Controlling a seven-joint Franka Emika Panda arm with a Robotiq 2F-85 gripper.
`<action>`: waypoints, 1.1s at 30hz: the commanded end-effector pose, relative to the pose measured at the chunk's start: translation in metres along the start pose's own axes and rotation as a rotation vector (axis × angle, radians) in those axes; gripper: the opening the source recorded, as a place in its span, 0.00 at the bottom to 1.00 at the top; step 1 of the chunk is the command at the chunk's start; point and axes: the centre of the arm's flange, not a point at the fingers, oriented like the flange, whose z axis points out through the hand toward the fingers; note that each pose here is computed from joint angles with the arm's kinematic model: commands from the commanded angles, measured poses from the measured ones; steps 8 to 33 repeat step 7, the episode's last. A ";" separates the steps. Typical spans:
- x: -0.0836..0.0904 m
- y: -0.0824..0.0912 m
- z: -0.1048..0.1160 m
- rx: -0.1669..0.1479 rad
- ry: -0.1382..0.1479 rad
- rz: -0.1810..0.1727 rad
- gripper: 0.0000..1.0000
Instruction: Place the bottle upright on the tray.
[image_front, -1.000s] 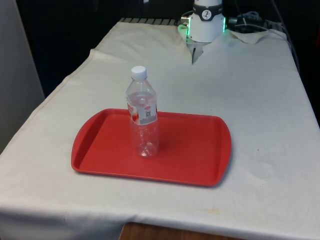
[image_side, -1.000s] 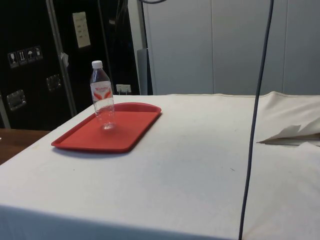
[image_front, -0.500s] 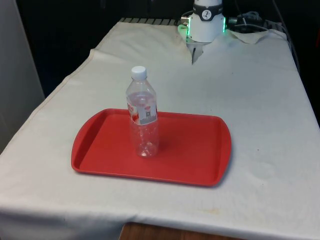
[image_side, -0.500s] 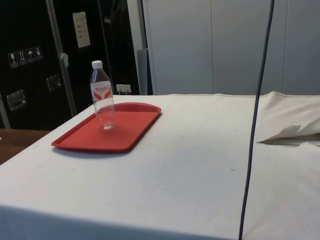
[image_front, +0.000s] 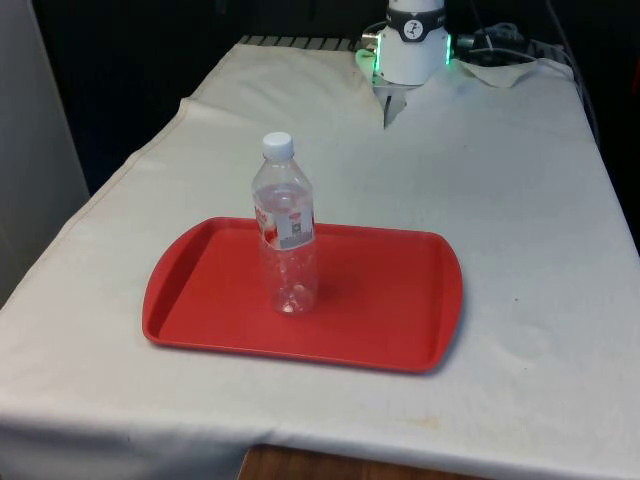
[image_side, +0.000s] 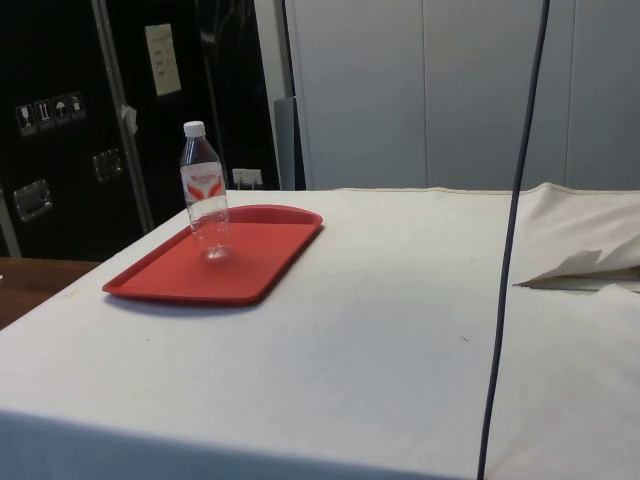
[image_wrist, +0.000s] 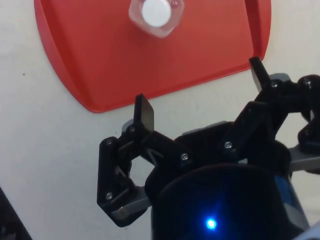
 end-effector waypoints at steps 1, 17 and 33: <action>-0.001 -0.001 0.000 -0.006 -0.010 0.010 1.00; 0.000 -0.003 0.001 0.004 -0.006 0.029 1.00; 0.000 -0.003 0.001 0.004 -0.006 0.029 1.00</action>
